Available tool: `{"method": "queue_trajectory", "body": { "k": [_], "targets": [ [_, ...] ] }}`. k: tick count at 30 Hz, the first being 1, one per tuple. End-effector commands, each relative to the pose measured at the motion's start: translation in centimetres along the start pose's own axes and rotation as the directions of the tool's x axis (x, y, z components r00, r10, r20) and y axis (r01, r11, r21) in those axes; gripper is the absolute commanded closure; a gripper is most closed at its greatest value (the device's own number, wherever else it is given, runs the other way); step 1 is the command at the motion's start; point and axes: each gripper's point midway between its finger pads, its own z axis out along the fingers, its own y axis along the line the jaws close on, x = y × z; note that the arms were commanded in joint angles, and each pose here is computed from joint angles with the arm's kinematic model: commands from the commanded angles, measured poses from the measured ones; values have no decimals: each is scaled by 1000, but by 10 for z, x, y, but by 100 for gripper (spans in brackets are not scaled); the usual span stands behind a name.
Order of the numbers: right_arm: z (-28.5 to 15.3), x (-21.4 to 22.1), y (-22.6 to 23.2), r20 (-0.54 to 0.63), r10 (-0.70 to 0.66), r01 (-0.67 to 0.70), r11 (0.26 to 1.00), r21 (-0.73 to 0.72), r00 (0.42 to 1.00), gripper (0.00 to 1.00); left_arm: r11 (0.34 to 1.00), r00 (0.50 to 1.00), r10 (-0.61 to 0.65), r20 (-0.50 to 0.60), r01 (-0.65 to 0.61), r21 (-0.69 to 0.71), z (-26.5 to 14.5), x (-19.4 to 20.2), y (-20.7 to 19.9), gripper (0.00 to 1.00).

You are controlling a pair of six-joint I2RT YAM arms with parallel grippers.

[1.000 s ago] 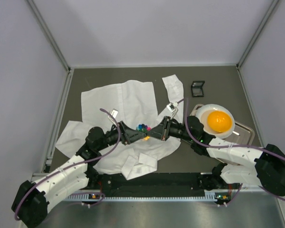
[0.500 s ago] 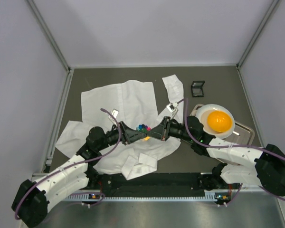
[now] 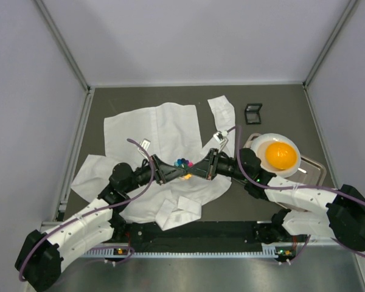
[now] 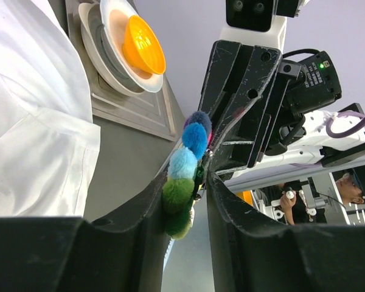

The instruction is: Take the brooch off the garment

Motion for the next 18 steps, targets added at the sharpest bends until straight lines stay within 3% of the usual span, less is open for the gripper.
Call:
{"method": "queue_trajectory", "body": {
  "k": [1,10,18],
  "targets": [
    [2,-20,35,52,-74,79,991,-104,996,100,997,999,28,24,-30,72,0,-6,-17,68],
    [-1,-25,39,57,-109,114,989,-93,992,100,997,999,45,1,-45,61,0,-2,-14,81],
    [2,-21,40,39,-110,114,987,-111,993,100,995,997,67,-27,-64,82,2,-1,-20,73]
  ]
}}
